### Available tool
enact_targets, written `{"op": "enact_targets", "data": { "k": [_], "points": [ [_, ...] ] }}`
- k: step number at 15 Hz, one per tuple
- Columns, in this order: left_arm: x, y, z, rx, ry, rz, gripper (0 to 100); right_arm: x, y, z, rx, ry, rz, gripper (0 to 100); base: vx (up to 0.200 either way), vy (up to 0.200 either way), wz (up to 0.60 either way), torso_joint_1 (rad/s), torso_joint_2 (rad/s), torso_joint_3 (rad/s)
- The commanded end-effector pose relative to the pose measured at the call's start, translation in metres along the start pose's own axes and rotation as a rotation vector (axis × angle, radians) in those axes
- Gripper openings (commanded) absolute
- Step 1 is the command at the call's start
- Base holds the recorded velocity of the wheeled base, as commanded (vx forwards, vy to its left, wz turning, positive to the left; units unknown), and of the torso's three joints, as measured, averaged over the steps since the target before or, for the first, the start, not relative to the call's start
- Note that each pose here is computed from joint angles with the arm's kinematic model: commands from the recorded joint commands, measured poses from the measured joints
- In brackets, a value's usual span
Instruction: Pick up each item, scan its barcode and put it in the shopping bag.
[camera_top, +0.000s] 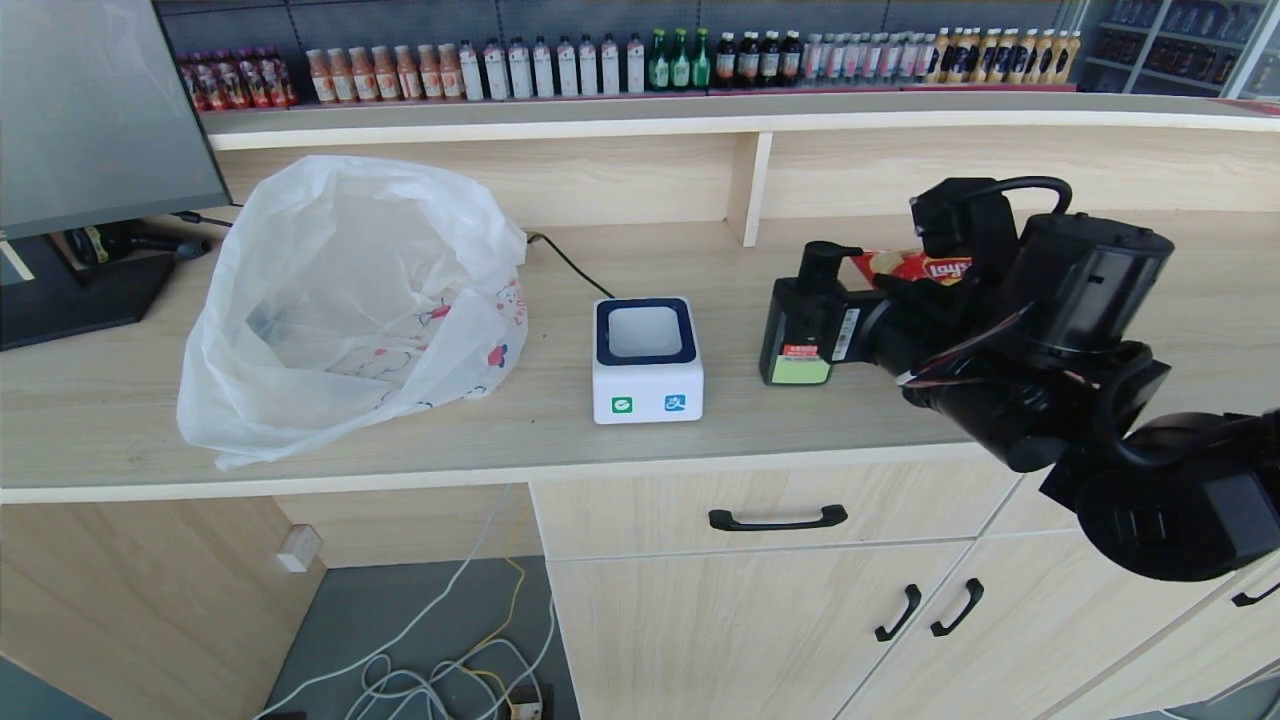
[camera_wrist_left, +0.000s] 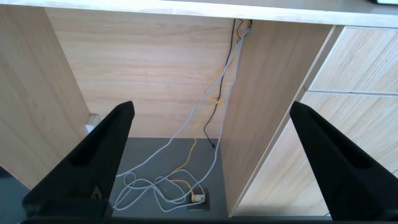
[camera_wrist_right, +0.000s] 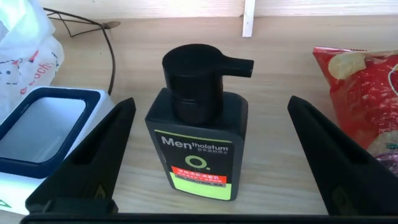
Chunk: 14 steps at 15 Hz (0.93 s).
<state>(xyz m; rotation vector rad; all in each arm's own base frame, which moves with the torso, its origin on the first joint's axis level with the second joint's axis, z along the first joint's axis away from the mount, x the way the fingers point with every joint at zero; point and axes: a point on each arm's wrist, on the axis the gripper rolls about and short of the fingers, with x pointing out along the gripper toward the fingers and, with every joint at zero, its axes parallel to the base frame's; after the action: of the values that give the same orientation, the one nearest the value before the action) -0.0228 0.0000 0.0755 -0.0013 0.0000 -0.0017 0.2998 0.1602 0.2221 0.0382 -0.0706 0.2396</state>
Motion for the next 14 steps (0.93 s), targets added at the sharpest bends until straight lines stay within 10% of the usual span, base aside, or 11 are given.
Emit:
{"op": "enact_targets", "data": {
  "k": [1, 14],
  "points": [
    [0.000, 0.000, 0.000, 0.000, 0.000, 0.000, 100, 0.006, -0.002, -0.004, -0.003, 0.009, -0.011, 100, 0.000, 0.000, 0.00, 0.000, 0.00, 0.000],
    [0.000, 0.000, 0.000, 0.000, 0.000, 0.000, 100, 0.022, -0.004, -0.017, -0.025, 0.030, -0.045, 100, 0.000, 0.000, 0.00, 0.000, 0.00, 0.000]
  ]
}}
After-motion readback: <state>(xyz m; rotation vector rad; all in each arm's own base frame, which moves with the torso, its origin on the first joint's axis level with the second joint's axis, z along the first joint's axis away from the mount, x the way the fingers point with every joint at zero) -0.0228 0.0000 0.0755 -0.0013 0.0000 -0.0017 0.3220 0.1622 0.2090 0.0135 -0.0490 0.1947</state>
